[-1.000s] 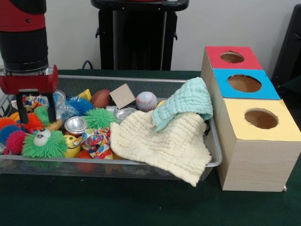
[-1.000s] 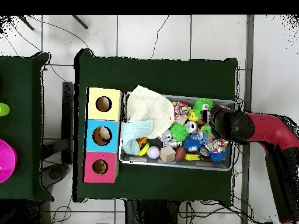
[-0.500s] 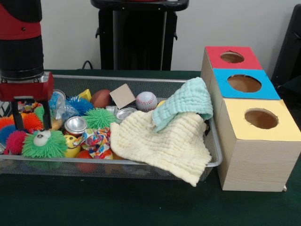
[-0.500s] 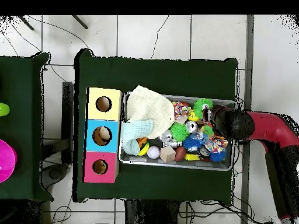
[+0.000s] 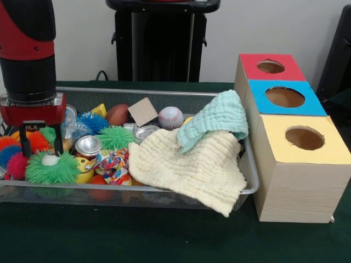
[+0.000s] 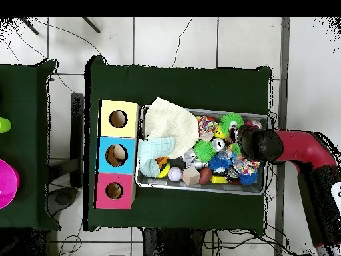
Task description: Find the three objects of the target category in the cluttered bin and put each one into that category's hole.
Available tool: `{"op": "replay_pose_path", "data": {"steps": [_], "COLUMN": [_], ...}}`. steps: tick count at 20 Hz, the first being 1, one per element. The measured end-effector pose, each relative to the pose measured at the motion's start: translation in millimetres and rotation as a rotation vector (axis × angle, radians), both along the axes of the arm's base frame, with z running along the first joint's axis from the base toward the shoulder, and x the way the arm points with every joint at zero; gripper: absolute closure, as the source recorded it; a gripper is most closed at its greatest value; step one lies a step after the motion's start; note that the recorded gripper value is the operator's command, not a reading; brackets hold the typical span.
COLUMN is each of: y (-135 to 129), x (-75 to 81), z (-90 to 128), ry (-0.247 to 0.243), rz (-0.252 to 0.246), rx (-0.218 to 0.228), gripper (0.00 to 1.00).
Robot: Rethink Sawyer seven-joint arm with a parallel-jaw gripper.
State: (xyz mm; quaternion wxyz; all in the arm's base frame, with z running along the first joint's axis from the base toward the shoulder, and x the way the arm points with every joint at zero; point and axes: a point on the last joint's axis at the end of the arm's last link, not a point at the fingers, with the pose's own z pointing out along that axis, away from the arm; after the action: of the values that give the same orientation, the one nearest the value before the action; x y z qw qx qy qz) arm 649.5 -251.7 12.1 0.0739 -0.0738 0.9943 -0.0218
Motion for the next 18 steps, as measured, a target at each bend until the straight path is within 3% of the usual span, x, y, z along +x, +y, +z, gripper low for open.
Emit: {"op": "replay_pose_path", "data": {"steps": [18], "y": [-2.3], "x": [-3.1], "z": [-4.0], "ry": [0.001], "rz": [0.021], "rx": [-0.023], "gripper": [0.0]}}
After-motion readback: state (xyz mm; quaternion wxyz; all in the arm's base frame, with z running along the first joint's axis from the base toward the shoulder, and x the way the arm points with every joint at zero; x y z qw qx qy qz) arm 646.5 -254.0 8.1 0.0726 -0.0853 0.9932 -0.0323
